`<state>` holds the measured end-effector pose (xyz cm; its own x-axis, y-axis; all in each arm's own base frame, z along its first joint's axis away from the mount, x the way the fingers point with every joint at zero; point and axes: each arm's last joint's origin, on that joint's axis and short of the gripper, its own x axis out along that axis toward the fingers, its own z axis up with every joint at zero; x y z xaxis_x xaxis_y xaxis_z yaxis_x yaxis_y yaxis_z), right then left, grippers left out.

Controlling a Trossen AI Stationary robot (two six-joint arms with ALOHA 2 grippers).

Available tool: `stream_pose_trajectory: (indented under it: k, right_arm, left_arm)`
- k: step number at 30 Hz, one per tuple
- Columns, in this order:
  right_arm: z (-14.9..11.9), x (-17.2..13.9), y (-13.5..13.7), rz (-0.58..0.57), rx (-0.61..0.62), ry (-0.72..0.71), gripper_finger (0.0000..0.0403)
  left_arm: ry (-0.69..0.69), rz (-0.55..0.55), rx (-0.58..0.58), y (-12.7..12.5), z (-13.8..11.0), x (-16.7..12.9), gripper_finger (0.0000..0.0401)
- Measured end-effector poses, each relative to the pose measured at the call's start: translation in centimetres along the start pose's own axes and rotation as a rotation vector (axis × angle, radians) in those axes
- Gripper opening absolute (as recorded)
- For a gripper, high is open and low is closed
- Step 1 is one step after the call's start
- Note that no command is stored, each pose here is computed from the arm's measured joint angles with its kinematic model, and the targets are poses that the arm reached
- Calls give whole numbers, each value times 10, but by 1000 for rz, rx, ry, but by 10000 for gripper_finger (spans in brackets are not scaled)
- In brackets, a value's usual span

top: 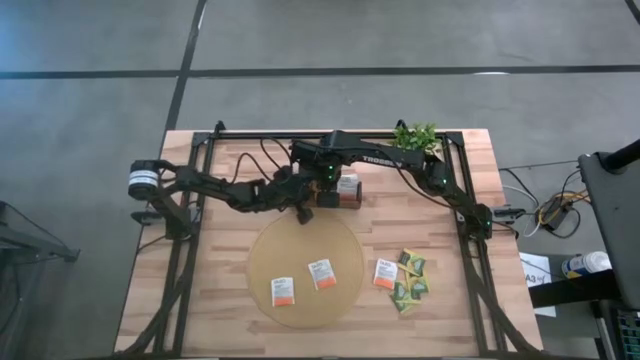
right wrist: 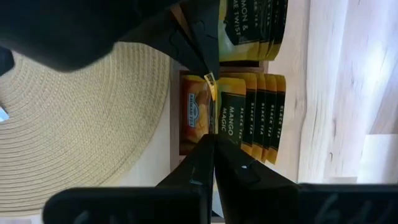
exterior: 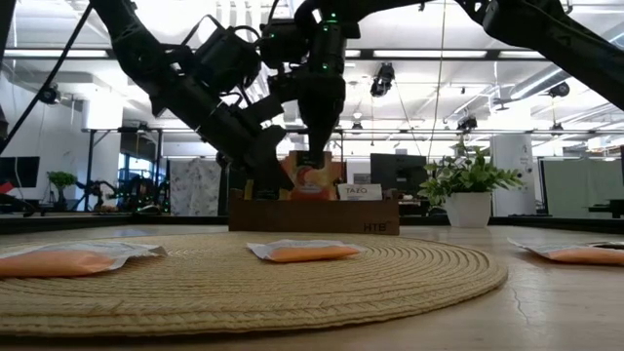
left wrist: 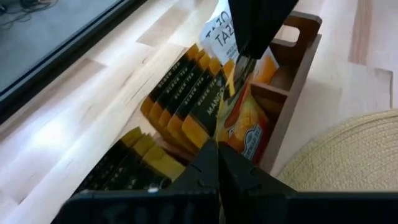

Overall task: Pick & Place Tea
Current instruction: Put the yellow tea bag into the middle section of the wooden organizer

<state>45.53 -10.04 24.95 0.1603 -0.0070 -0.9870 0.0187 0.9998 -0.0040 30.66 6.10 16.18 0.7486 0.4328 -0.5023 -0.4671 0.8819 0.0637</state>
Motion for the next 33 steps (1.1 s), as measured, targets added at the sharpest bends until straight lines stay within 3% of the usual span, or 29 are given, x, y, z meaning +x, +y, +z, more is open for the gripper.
stream_pose_trajectory:
  k: [12,24,33]
  right_arm:
    - [-3,4,0,4,-1,33,9]
    - [-6,9,-1,-22,-2,69,9]
    - [-4,13,-1,-24,-15,53,9]
  left_arm:
    - [20,-48,-61,-1,1,-4,5]
    - [18,-53,-88,-1,3,-6,104]
    - [42,-65,-142,2,18,-42,114]
